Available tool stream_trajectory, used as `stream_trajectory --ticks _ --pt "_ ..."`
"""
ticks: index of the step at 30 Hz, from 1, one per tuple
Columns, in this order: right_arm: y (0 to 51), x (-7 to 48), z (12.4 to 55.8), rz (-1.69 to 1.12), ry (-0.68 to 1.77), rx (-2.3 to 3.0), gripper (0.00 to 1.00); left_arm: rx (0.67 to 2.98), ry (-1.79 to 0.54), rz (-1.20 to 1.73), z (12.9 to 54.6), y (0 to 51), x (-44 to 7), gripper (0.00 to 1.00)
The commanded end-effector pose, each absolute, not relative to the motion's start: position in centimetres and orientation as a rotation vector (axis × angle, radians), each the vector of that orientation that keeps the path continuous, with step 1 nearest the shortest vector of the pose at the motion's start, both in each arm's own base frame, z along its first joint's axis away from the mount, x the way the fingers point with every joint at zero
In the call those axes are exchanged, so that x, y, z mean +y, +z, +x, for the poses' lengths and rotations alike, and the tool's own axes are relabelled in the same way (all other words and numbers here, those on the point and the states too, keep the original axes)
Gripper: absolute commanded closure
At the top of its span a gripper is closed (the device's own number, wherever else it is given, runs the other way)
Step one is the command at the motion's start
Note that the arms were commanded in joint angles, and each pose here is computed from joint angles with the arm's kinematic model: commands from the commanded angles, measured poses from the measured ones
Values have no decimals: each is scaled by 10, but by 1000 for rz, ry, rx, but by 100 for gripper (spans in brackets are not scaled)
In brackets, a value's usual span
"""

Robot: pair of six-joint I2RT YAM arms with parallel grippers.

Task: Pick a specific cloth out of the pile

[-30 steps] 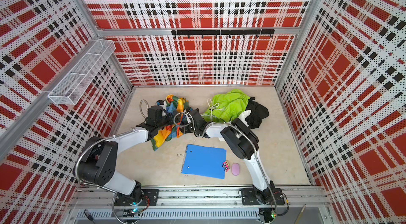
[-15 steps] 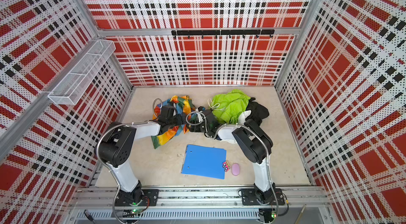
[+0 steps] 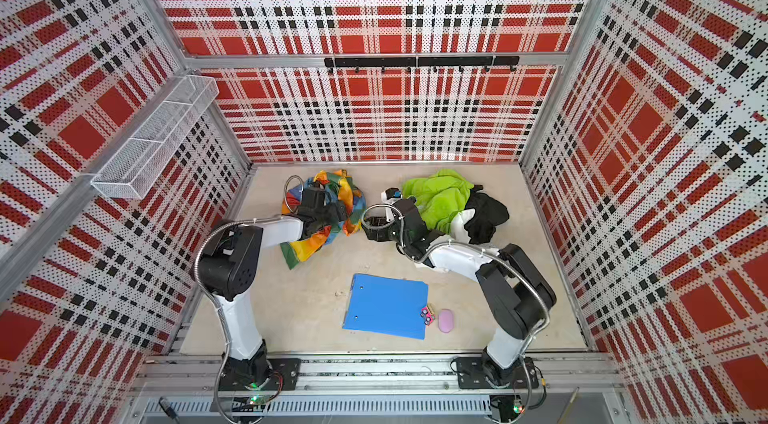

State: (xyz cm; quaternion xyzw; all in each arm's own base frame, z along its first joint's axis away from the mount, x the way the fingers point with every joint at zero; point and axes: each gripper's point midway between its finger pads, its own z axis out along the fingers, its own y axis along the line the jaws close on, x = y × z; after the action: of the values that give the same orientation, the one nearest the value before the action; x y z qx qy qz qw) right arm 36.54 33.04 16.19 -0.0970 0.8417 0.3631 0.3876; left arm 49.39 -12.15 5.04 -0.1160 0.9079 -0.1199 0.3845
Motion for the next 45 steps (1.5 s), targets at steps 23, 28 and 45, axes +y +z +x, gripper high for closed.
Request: stream_trajectory --ticks 23,28,45 --pt "244 238 342 -261 684 1981 12 2053 -427 -174 412 195 -111 1" --pt "245 204 332 -225 588 1984 11 1963 -400 -150 383 226 -97 1" --pt "225 73 312 149 171 1889 0 1855 8 -271 331 184 -17 1"
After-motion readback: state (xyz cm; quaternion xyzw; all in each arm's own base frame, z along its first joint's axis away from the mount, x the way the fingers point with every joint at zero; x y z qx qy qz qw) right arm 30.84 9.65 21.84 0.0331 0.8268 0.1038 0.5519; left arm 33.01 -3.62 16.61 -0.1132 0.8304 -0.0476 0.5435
